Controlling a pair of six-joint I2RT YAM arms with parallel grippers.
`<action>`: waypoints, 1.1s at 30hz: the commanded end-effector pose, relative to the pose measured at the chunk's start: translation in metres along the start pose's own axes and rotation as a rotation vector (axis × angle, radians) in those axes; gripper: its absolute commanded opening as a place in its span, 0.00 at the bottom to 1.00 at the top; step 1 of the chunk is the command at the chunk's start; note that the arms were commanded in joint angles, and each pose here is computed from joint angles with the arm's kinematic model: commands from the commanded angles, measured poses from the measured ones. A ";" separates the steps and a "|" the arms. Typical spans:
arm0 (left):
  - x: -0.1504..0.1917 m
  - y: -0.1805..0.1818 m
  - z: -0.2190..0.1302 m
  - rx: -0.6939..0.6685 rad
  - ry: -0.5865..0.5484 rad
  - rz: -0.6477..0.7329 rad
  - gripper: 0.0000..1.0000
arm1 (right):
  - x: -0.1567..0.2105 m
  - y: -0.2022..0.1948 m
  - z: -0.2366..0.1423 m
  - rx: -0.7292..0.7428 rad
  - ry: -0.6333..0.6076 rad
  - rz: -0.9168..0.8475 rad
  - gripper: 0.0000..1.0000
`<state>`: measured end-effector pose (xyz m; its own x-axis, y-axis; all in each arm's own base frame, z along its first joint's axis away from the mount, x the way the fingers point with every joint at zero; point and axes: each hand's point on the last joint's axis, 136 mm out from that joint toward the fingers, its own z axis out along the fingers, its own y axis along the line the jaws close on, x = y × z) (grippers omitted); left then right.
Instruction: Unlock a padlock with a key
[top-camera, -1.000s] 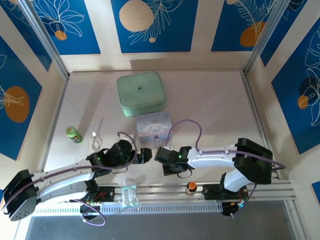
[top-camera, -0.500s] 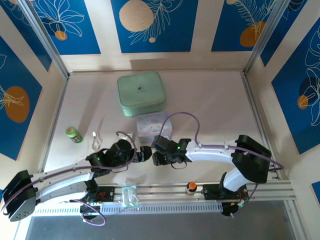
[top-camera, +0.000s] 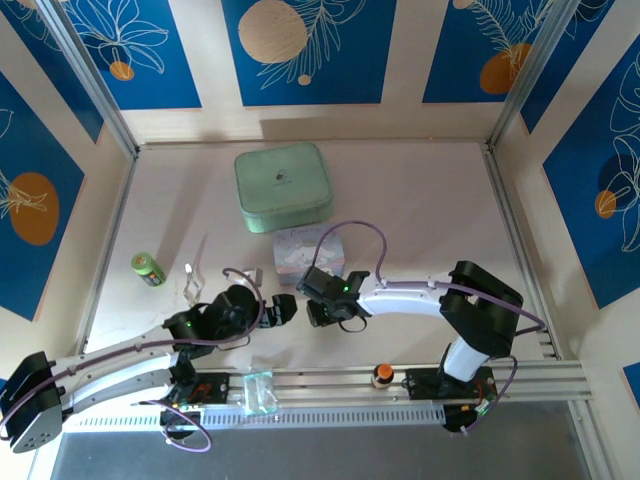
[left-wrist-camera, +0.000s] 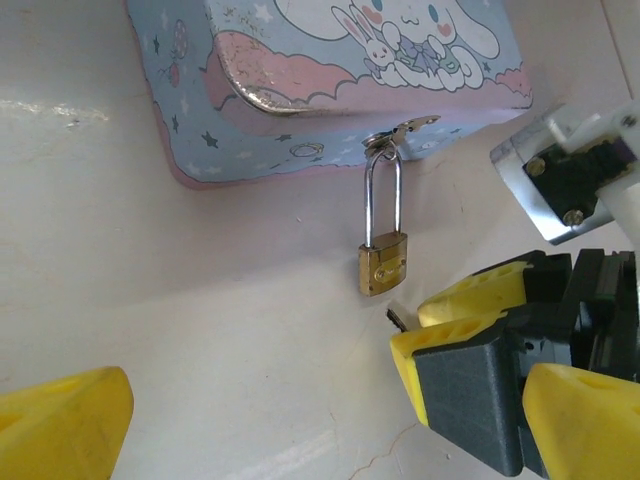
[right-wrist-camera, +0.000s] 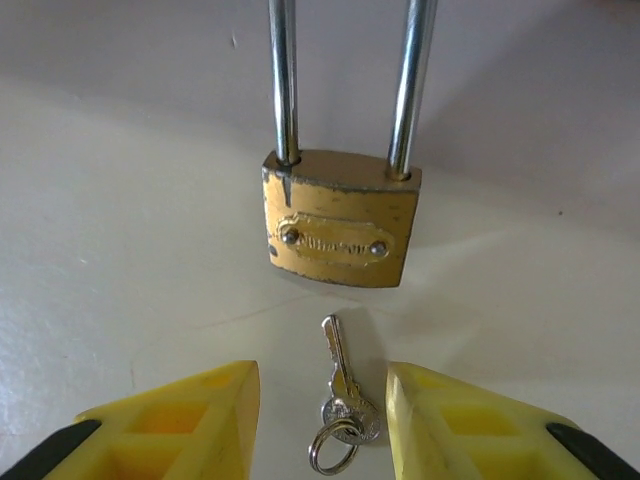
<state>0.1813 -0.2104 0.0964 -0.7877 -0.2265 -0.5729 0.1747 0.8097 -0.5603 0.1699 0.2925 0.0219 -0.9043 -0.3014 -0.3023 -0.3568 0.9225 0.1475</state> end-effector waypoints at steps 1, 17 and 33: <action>0.001 0.002 -0.001 -0.011 -0.003 -0.010 0.99 | 0.007 -0.005 0.001 0.069 0.017 -0.032 0.38; 0.001 0.005 0.001 -0.015 -0.013 -0.029 0.99 | 0.042 -0.015 0.012 0.177 0.107 -0.063 0.29; 0.002 0.005 0.005 -0.014 -0.014 -0.048 0.99 | 0.046 -0.006 0.016 0.072 0.106 -0.025 0.04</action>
<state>0.1819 -0.2088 0.0900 -0.7942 -0.2499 -0.5540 0.1403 0.8115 -0.5672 0.1615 0.2941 0.0175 -0.8893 -0.3118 -0.3345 -0.3517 0.9339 0.0646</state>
